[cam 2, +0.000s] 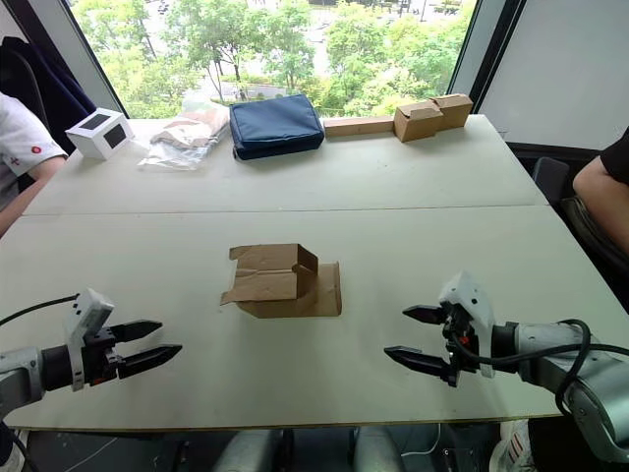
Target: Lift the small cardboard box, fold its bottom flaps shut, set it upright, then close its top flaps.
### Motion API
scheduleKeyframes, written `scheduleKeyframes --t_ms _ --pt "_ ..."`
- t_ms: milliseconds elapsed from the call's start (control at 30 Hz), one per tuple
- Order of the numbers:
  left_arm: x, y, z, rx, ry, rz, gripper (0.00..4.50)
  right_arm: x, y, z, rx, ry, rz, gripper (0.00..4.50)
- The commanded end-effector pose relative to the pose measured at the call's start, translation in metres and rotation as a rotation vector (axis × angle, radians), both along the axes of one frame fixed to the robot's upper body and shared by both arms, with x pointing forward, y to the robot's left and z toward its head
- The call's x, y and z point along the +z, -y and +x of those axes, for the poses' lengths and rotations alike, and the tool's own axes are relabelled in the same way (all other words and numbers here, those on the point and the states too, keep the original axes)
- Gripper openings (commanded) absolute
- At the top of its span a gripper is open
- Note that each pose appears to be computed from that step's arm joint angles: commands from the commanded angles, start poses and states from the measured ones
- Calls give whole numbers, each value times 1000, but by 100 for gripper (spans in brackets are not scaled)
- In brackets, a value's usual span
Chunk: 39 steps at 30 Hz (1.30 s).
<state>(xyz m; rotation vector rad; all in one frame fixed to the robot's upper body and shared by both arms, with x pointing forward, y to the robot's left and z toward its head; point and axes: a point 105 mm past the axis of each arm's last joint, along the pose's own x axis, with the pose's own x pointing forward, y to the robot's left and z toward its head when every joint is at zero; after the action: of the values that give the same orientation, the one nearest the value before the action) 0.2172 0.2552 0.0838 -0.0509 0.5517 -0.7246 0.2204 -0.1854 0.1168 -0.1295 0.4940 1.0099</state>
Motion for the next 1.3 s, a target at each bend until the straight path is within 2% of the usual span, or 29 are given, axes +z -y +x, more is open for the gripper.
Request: scheduleKeyframes --t_ms 33,500,600,667,767,933,1067,1133,1200,1233,1300 --pt "4 -2 -2 -6 31 26 450 5 -3 1 9 27 8 448" --pt "6 -6 -3 28 48 25 450 4 -2 4 6 29 11 448" --pt "5 -13 7 65 91 103 450 5 1 10 -28 63 3 448" --pt "12 -20 22 158 150 148 450 5 3 14 -32 67 -4 448" --pt "25 -20 30 164 190 132 450 13 6 19 -43 70 -2 448" --pt "20 -28 29 93 86 141 450 13 18 16 -85 73 -41 448" --pt "27 -36 40 71 40 124 450 17 25 17 -115 108 -66 448" --pt "36 -32 46 54 -2 37 450 20 28 16 -108 120 -85 448" --pt "63 0 49 -57 -107 -237 450 36 15 11 -44 137 -61 448" --pt "72 15 48 -117 -144 -314 450 43 7 8 -11 135 -33 448" --pt "79 27 48 -167 -181 -362 450 49 -2 3 21 126 0 448"
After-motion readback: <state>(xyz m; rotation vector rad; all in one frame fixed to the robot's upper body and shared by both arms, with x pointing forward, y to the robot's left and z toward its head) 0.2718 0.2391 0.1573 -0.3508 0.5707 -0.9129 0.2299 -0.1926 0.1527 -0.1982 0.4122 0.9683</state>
